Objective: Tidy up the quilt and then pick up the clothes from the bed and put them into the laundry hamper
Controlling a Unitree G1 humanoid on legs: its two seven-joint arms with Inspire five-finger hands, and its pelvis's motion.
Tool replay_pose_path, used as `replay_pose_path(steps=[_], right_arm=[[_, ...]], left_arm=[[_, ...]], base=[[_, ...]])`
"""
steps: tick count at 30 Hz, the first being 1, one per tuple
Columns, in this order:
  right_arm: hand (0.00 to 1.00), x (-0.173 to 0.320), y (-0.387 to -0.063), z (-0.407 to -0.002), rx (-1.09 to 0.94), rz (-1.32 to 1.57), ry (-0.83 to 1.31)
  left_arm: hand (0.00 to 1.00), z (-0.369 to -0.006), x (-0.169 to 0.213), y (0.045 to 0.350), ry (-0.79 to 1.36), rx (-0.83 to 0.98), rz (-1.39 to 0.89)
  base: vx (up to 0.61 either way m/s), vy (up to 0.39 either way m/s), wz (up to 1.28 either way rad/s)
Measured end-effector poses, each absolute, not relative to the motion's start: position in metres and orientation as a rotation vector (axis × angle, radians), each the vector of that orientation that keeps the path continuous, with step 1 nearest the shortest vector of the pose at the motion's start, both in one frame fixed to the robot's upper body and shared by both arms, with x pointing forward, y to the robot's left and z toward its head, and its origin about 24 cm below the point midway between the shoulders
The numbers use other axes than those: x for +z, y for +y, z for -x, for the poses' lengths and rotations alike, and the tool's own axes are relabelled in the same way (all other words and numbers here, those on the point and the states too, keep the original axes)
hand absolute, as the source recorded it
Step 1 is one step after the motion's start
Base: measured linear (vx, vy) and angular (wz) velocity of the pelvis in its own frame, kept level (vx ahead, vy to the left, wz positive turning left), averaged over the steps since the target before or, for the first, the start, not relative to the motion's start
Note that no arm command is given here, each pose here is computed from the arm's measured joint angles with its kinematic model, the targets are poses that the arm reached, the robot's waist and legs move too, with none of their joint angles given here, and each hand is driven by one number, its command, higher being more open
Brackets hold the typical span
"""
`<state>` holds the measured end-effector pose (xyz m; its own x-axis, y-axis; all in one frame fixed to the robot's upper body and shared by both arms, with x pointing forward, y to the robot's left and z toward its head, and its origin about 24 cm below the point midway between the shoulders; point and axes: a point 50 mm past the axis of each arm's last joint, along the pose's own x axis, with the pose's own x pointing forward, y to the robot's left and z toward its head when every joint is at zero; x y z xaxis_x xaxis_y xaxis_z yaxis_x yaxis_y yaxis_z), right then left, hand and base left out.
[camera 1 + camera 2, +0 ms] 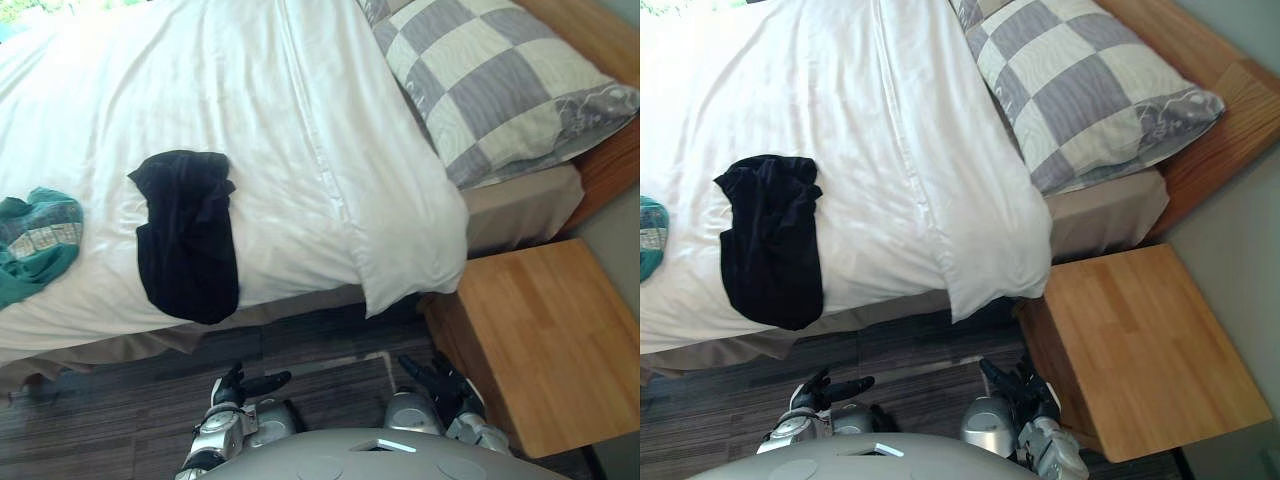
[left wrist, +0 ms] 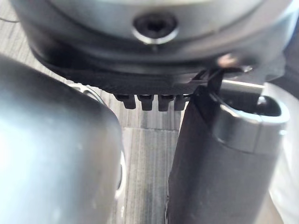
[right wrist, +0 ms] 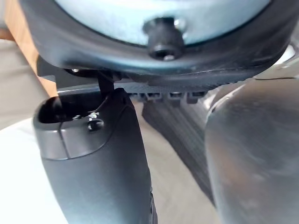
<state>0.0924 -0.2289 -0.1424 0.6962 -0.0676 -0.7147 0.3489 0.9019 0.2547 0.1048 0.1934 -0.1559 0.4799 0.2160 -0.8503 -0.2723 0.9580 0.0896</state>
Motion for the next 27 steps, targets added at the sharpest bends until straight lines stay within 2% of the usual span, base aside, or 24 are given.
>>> replay_pose_path(steps=[5,7,10,12,16,19,22,27], right_arm=[[1.00,-0.137,-0.256,-0.093,-0.298,-0.354,0.752],[1.00,-0.147,-0.228,-0.083,-0.249,-0.413,0.792],[1.00,-0.149,-0.221,-0.073,-0.272,-0.432,0.779],[1.00,-0.145,-0.218,-0.074,-0.147,-0.340,0.752],[1.00,-0.140,-0.197,-0.085,0.145,-0.221,0.730],[1.00,-0.140,-0.201,-0.084,0.193,-0.186,0.758],[1.00,-0.141,-0.197,-0.092,0.241,-0.176,0.790],[1.00,-0.135,-0.206,-0.124,0.316,0.012,0.841]], left_arm=[[1.00,-0.111,-0.150,0.194,0.903,0.220,0.126],[1.00,-0.116,-0.144,0.210,0.862,0.226,0.096],[1.00,-0.110,-0.146,0.218,0.918,0.201,0.038],[1.00,-0.101,-0.150,0.216,0.974,0.171,0.003],[1.00,-0.115,-0.149,0.204,0.975,0.040,-0.050],[1.00,-0.121,-0.150,0.185,0.996,-0.067,-0.119],[1.00,-0.121,-0.151,0.176,0.994,-0.100,-0.165],[1.00,-0.137,-0.140,0.161,0.846,-0.135,-0.147]], base=[[0.06,0.532,0.29],[0.04,0.573,0.06],[0.03,0.596,-0.53],[0.08,0.364,-0.71],[0.08,0.205,0.04],[0.05,0.079,0.40],[0.02,0.020,0.36],[-0.09,0.082,0.18]])
